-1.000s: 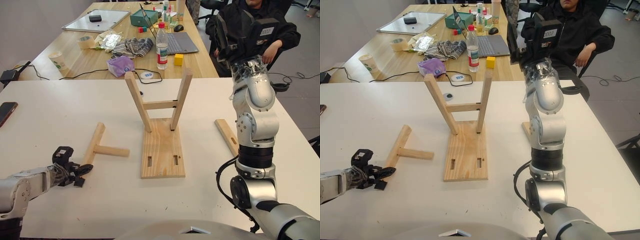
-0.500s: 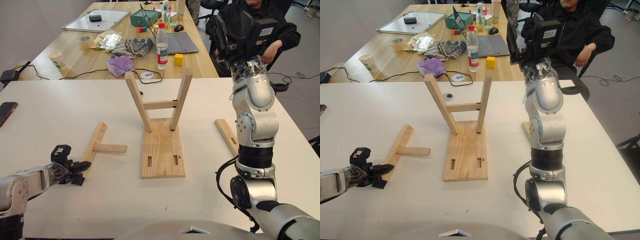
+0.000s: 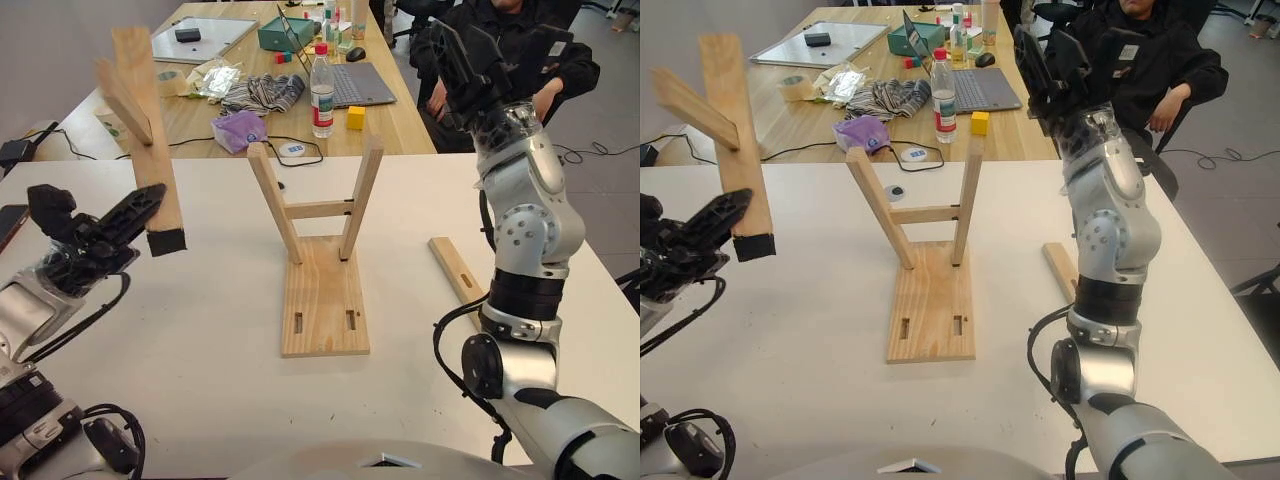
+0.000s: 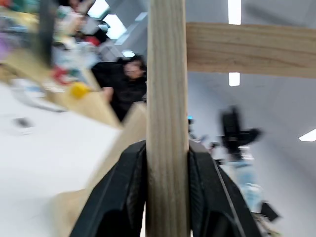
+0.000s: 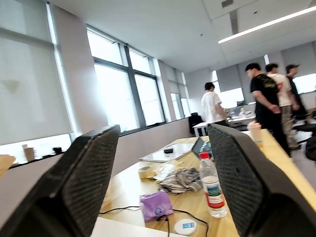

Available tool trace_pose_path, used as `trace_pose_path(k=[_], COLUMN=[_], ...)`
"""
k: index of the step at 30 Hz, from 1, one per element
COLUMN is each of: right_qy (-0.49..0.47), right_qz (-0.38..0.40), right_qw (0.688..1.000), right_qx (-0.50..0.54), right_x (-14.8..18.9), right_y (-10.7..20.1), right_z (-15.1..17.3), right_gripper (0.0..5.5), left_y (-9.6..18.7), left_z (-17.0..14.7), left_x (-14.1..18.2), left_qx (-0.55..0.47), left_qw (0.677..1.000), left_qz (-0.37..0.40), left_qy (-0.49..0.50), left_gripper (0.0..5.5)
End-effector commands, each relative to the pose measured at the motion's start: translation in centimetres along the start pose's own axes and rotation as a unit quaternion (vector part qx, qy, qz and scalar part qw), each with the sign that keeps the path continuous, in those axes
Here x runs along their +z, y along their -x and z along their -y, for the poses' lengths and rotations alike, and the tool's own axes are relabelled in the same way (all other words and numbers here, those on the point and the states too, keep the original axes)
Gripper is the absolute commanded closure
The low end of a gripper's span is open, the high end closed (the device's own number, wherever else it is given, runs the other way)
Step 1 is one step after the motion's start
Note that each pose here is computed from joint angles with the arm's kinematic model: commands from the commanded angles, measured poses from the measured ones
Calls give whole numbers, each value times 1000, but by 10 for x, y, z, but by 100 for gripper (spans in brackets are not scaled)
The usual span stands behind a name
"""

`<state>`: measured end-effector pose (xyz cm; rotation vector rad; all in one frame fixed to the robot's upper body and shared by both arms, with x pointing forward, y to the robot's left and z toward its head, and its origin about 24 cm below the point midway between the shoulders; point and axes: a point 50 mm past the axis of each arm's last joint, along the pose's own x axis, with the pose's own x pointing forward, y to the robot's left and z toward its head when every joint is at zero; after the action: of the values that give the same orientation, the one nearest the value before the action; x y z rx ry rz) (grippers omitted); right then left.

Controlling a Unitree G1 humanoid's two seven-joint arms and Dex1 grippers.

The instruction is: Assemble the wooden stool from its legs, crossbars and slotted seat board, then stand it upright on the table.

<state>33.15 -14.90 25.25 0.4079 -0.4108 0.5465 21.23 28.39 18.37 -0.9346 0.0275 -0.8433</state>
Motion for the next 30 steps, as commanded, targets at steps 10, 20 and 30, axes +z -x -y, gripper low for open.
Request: trace_pose_path(k=[10,20,30], right_qy=[-436,-447,-431], right_qz=[-153,-188,-203], right_qw=[783,704,676], right_qx=[418,519,563], right_x=[33,38,27], right_y=[-4,-15,-30], right_z=[-19,-32,-62], right_gripper=[175,23,18], left_y=[-93,-120,-132], left_z=[59,65,61], left_x=[-45,-71,-88], left_qx=[-324,-416,-424], left_qw=[938,876,856], left_qz=[-82,-173,-194], left_qy=[91,171,222], left_gripper=[452,452,452])
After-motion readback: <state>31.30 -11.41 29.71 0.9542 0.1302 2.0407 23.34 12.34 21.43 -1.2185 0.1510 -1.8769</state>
